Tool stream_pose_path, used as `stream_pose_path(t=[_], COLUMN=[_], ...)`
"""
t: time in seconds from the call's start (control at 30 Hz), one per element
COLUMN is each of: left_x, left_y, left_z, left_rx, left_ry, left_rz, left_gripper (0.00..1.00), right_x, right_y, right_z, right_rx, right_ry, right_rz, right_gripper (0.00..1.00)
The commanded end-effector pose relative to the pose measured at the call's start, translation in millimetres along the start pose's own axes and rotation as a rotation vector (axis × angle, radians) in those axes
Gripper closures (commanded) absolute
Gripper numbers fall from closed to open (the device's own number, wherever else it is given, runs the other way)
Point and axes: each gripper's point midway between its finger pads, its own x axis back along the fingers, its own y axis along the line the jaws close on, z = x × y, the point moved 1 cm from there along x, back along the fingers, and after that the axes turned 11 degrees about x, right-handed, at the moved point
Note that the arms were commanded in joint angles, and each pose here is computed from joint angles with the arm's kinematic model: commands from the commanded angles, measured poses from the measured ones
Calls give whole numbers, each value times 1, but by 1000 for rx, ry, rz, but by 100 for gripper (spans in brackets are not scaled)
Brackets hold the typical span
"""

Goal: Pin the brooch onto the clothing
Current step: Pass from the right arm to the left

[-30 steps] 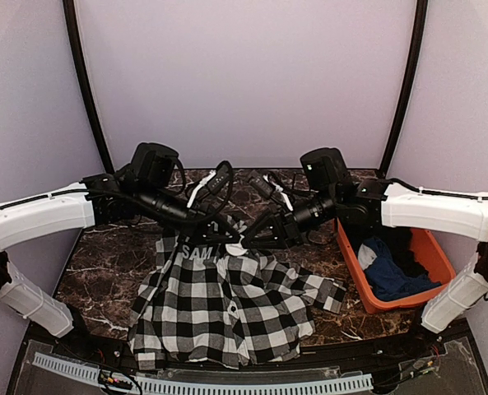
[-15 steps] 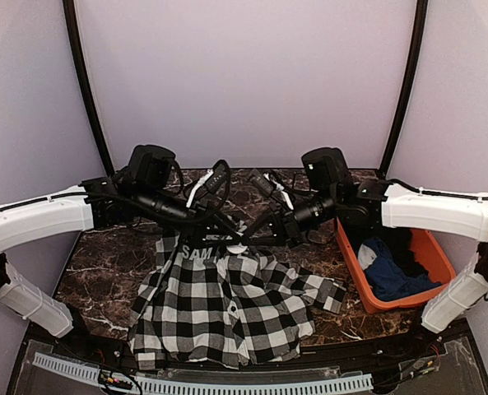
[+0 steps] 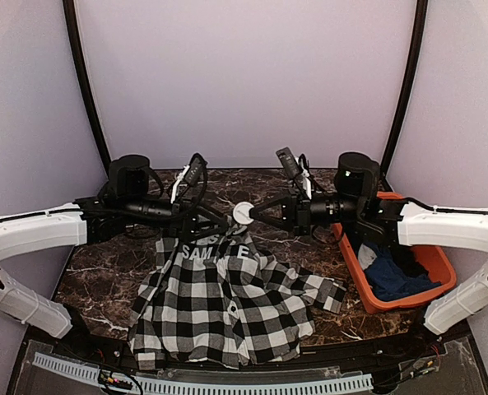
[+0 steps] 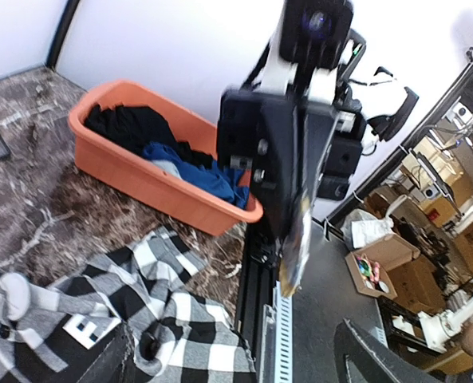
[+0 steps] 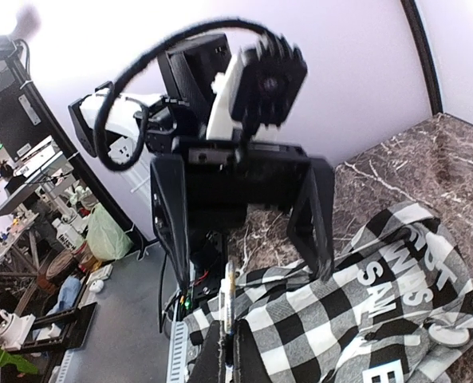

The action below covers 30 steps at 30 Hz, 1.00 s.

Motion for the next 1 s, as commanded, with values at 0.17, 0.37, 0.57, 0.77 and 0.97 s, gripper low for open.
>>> stream_pose_path(t=[0.17,0.37,0.57,0.77,0.97], left_x=[-12,-14,-16,-18,-17], left_y=[-19,-17,-14,-5,-8], left_z=[6,-2,-4,-1,-4], left_rx=[-11,-25,-22,-5,-12], left_ry=[74,29,26,34,19], left_rz=[97,89,78,40,55], left_gripper=[32,52,58,56,60], right_x=[-1,-6,-10,-16,-20], right_y=[-10,-15,-12,-8,-9], right_z=[-18,-7,-3,0,6], right_rx=[11,-38,-61,-65,-77], right_ry=[-105,-117,-127,-120,-103], right_rz=[67,78,60,31,29], right_gripper=[100,100,100,100,100])
